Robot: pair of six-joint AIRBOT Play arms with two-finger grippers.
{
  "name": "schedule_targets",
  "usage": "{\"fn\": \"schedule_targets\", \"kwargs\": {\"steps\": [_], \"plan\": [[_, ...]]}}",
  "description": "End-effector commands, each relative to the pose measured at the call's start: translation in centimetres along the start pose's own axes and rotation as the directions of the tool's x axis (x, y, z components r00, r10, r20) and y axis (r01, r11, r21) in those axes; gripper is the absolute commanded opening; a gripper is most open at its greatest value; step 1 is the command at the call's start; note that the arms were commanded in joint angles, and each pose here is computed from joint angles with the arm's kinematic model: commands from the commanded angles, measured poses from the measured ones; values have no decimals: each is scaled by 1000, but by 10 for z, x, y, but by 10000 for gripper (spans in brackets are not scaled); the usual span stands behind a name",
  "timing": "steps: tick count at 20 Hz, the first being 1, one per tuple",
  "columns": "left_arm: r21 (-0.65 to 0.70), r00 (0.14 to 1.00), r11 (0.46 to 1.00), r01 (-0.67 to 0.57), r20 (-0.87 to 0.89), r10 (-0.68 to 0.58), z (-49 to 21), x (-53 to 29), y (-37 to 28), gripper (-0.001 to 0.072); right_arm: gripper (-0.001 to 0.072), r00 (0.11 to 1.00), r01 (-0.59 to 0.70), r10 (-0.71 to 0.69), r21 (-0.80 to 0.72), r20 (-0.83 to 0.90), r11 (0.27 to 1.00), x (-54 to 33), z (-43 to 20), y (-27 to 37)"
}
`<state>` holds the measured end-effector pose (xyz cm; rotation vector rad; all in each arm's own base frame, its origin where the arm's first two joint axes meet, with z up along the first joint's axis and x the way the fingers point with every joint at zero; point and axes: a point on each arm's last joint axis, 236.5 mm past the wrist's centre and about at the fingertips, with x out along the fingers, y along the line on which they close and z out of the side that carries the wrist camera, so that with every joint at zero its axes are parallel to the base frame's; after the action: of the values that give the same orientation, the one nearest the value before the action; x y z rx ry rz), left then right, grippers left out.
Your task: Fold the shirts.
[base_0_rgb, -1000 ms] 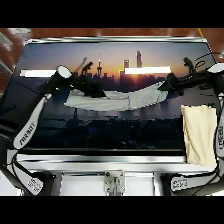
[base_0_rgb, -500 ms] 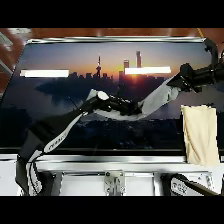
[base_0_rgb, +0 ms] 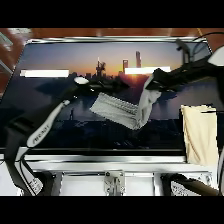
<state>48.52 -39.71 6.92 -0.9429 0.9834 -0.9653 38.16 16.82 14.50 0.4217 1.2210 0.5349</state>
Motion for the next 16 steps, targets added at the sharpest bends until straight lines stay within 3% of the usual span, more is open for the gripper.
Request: {"fn": "schedule_targets", "kwargs": {"steps": [1,4,8,9,10,11,14,16], "plan": [[156,988,982,-105,132,84,77,-123,-7,33,59,1000,23,-22,-86,7,996,82,11,27],[225,973,961,-164,200,119,102,-231,-28,34,60,1000,-16,15,-47,-25,999,165,9,35],[303,916,898,-319,342,210,113,-340,-54,34,83,985,-146,157,137,-69,980,256,-8,54],[307,894,878,-366,378,240,114,-362,-57,34,248,981,-170,183,186,-56,968,271,-8,56],[309,875,862,-401,408,260,114,-379,-61,34,506,977,-194,208,224,-41,955,280,-6,58],[310,857,847,-431,434,277,113,-394,-66,34,593,973,-214,228,240,-29,947,284,-3,59],[323,840,827,-460,461,287,106,-414,-79,35,593,978,-178,196,189,-76,966,268,-4,37],[334,850,824,-458,435,296,99,-411,-80,35,593,971,-108,139,160,-196,981,237,-18,3]]}}
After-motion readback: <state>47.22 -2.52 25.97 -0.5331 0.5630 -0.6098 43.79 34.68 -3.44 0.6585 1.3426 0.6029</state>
